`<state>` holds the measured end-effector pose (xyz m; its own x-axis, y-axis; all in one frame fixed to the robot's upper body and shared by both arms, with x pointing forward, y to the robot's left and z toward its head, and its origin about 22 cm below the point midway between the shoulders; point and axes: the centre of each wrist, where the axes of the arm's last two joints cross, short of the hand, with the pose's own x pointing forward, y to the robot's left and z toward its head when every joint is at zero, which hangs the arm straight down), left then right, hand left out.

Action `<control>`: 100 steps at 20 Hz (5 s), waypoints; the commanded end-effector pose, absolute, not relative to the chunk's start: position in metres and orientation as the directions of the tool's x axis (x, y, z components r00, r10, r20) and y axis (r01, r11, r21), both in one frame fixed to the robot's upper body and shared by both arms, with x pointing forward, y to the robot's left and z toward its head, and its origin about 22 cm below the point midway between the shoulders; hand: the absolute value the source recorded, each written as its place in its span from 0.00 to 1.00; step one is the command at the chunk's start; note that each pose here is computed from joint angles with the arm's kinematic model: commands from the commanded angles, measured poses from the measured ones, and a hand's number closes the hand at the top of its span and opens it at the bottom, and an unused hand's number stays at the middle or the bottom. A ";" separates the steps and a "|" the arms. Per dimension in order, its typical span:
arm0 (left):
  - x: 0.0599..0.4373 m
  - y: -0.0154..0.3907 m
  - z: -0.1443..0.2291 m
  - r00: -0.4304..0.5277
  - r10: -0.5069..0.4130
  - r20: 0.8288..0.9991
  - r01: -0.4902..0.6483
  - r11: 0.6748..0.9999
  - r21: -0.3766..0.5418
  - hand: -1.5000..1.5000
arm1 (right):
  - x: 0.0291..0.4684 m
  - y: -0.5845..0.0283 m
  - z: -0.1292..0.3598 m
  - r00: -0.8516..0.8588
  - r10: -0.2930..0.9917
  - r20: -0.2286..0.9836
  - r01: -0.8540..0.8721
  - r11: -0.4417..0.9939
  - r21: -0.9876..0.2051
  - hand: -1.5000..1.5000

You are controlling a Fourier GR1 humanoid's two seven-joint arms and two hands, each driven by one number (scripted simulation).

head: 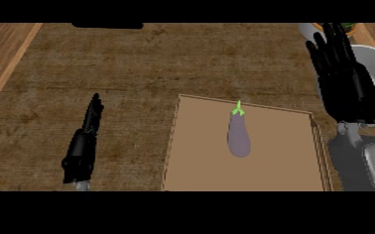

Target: Pick the eggplant from the tray and place it in the pot

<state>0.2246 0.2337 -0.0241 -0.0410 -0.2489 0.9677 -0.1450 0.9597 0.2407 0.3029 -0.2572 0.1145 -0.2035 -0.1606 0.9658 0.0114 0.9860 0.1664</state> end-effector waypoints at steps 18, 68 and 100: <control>0.300 0.223 0.083 -0.244 -0.018 0.970 -0.012 1.000 0.016 0.50 | 0.357 -0.342 0.064 0.050 0.101 0.994 -0.811 0.585 -0.018 0.00; 0.310 0.254 0.075 -0.180 -0.040 0.983 -0.091 0.996 0.024 0.50 | 0.385 -0.208 -0.011 -0.179 0.522 0.834 -0.977 0.007 -0.214 0.00; 0.301 0.287 0.072 -0.178 -0.036 0.983 -0.098 0.995 0.019 0.50 | 0.403 -0.198 0.033 -0.351 0.428 0.833 -0.887 0.133 -0.442 1.00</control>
<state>0.3007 0.2741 0.0736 -0.1874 -0.0439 0.9813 -0.0960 0.9950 0.0262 0.3839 -0.1732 0.0021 -0.3941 0.4440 0.8047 -0.8685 0.1065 -0.4841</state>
